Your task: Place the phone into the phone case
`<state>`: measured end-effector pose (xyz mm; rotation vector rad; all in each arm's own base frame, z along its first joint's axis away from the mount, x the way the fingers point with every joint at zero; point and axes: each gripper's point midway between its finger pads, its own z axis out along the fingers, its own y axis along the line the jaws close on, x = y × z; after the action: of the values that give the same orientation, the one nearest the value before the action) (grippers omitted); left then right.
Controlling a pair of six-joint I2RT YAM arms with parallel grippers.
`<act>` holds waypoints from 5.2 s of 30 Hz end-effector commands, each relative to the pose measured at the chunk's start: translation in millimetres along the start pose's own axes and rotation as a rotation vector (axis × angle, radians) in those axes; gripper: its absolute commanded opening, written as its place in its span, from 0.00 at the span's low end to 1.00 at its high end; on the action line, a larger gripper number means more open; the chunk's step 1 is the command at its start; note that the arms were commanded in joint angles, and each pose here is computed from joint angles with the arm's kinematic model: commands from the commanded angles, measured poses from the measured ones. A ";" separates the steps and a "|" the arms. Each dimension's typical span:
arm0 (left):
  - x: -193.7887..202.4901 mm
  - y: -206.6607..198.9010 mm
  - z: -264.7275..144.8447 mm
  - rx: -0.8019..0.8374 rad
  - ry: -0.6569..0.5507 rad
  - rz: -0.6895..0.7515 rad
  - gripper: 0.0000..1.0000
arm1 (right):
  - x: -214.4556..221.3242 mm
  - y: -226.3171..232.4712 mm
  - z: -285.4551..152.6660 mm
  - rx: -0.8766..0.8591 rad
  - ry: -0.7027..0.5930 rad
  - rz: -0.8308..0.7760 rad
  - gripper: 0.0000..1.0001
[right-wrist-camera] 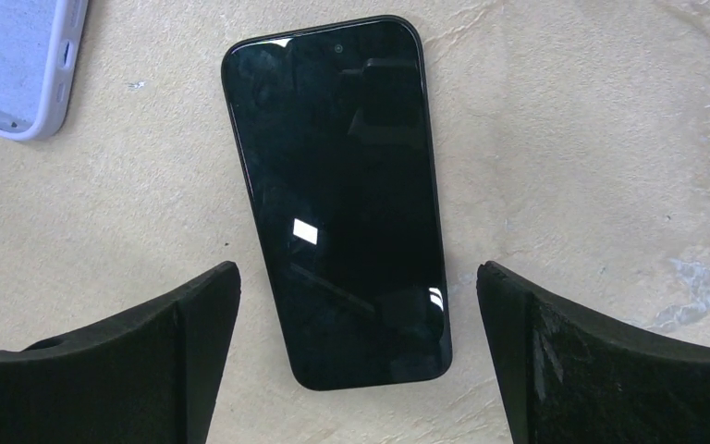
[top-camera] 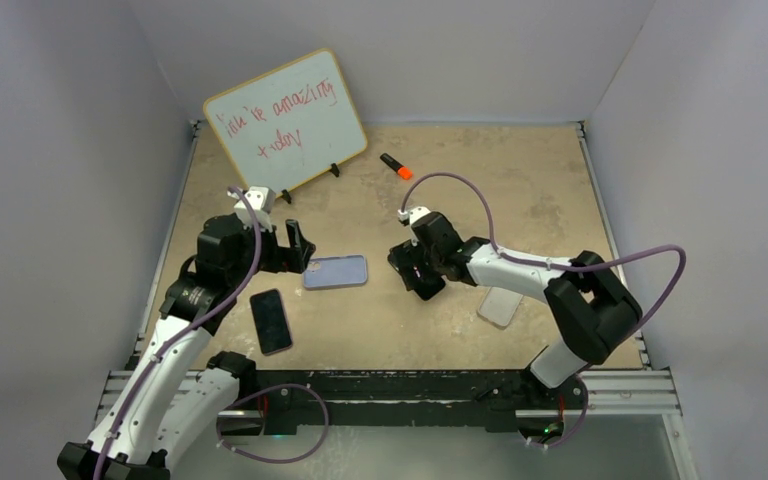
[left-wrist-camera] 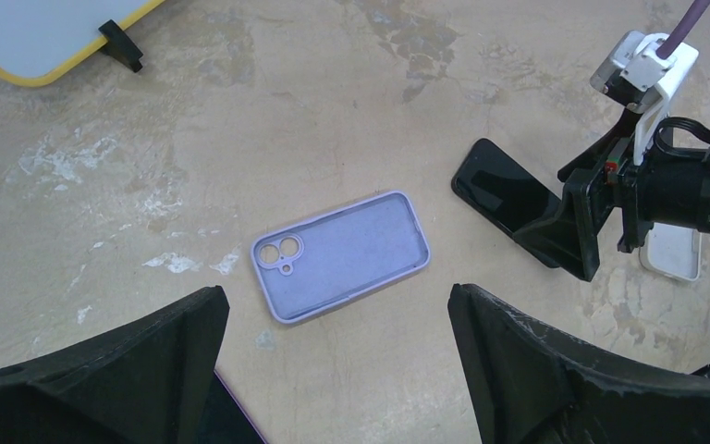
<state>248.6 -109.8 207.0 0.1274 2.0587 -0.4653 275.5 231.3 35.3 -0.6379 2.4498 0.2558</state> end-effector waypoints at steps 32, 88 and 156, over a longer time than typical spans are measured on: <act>48.5 7.9 41.0 -0.147 0.168 -0.509 0.84 | 17.0 -6.5 4.5 0.159 0.046 0.202 0.62; 156.9 24.5 109.9 -0.637 0.378 -0.891 0.28 | 22.1 -6.3 -21.2 0.112 -0.044 0.269 0.52; -56.8 16.1 -28.0 -0.312 -0.206 -0.017 0.92 | -66.3 131.1 -51.5 -0.452 -0.158 0.414 0.40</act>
<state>263.2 -100.8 250.1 -0.0622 1.9548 -0.2437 218.7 320.4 84.4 -0.2659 2.4637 0.8860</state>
